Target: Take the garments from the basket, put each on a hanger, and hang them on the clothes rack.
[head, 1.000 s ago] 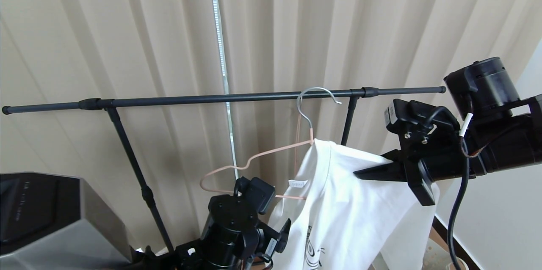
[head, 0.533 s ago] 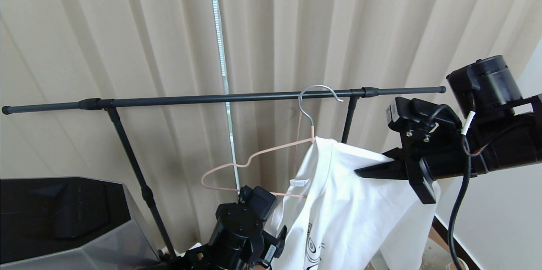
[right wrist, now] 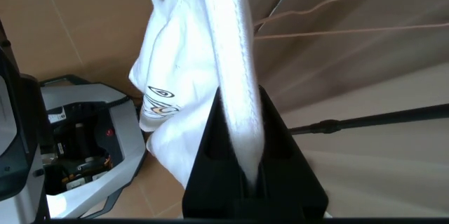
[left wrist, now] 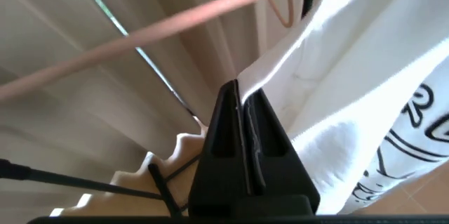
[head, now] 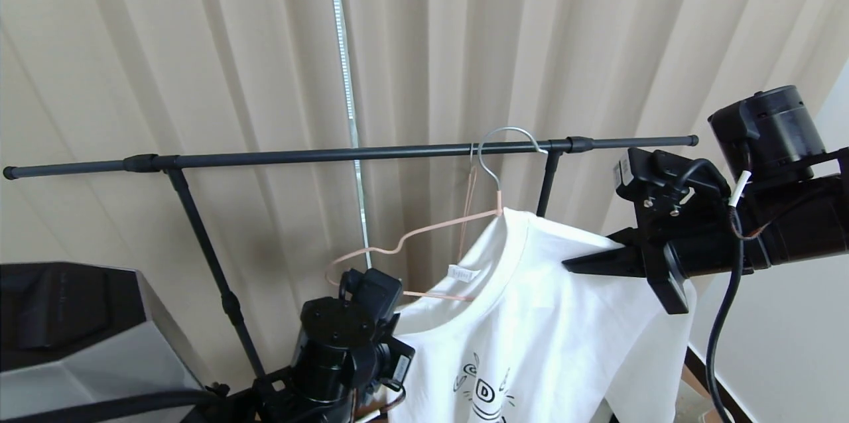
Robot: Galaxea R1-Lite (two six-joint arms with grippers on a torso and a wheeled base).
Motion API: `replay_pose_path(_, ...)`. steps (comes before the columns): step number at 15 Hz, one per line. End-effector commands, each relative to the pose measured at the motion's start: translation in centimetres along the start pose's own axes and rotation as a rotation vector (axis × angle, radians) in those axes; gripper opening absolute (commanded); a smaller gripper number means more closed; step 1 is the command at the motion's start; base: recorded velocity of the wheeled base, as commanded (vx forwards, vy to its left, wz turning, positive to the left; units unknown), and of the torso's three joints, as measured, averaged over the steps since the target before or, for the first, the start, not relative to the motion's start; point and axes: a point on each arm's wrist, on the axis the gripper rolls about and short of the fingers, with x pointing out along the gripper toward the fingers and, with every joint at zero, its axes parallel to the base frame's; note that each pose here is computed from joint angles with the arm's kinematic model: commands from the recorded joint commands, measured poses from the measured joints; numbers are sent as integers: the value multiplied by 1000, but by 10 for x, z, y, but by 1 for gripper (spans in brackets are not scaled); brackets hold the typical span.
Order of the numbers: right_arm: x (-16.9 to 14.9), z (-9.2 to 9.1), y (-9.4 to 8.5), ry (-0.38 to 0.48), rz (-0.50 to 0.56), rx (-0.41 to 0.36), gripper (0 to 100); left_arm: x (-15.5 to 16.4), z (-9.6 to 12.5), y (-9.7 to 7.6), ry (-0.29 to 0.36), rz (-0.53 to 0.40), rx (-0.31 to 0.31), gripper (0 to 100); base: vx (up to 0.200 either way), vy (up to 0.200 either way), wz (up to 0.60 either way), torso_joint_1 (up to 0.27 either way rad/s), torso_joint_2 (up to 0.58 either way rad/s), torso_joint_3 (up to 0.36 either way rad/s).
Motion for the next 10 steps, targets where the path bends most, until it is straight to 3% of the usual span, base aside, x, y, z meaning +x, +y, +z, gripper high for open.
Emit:
replay_pose_path(1, 1, -1, -1, 2, 1, 3, 0, -4, 9, 15, -27, 36, -29, 0, 0, 0, 0, 0, 0, 0)
replay_pose_path(10, -3, -4, 0, 8, -9, 8, 0, -13, 22, 49, -70, 132, -59, 0, 0, 0, 0, 0, 0, 0)
